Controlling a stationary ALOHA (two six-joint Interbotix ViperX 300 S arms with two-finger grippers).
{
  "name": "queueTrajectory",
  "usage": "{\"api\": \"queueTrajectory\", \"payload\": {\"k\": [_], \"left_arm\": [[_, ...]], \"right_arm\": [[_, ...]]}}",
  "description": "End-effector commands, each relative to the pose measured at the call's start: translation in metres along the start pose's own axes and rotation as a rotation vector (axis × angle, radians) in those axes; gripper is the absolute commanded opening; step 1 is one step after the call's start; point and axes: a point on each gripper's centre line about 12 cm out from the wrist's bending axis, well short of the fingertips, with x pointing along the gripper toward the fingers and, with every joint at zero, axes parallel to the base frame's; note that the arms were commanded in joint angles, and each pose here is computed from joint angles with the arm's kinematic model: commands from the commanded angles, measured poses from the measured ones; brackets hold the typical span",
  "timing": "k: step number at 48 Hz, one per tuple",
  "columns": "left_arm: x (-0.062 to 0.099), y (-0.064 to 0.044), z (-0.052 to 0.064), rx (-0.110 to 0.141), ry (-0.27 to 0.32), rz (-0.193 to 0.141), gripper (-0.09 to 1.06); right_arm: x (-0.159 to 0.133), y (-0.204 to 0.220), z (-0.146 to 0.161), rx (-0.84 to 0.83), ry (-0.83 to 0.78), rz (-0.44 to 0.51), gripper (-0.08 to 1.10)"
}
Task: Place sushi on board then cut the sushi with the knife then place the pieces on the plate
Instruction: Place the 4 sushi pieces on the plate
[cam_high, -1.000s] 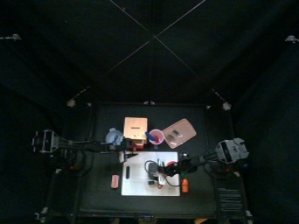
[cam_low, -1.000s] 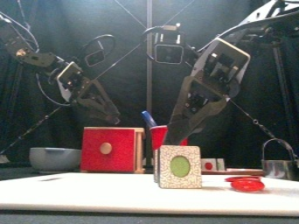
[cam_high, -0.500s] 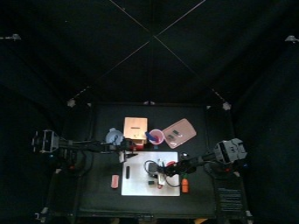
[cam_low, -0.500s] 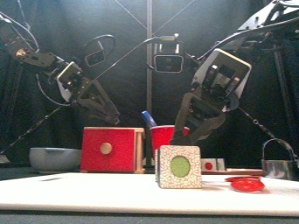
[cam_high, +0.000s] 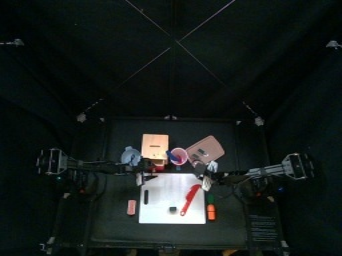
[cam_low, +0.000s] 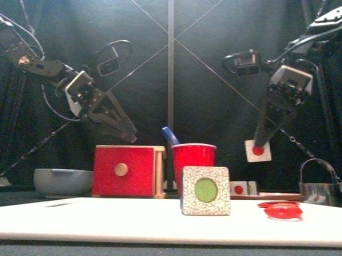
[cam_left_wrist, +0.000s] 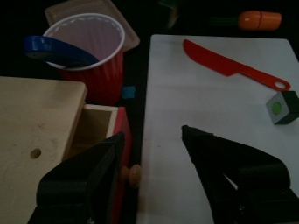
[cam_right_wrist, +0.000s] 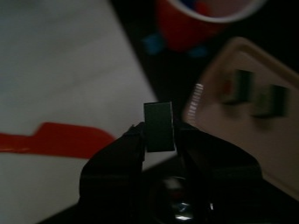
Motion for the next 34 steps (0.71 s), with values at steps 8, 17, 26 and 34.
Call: {"api": "queueTrajectory", "payload": {"k": [8, 17, 26, 34], "left_arm": [[0.0, 0.002, 0.005, 0.003, -0.017, 0.004, 0.9], [0.0, 0.003, 0.004, -0.002, -0.013, 0.009, 0.9], [0.0, 0.003, 0.004, -0.002, -0.013, 0.009, 0.9], [0.0, 0.003, 0.003, -0.002, -0.012, 0.009, 0.9]], "right_arm": [[0.011, -0.064, 0.0, 0.163, -0.083, -0.084, 0.64], [0.032, -0.088, -0.008, 0.226, -0.05, -0.111, 0.64], [0.05, -0.097, -0.011, 0.222, 0.002, -0.13, 0.64], [0.06, -0.096, -0.01, 0.218, 0.027, -0.124, 0.65]]}}
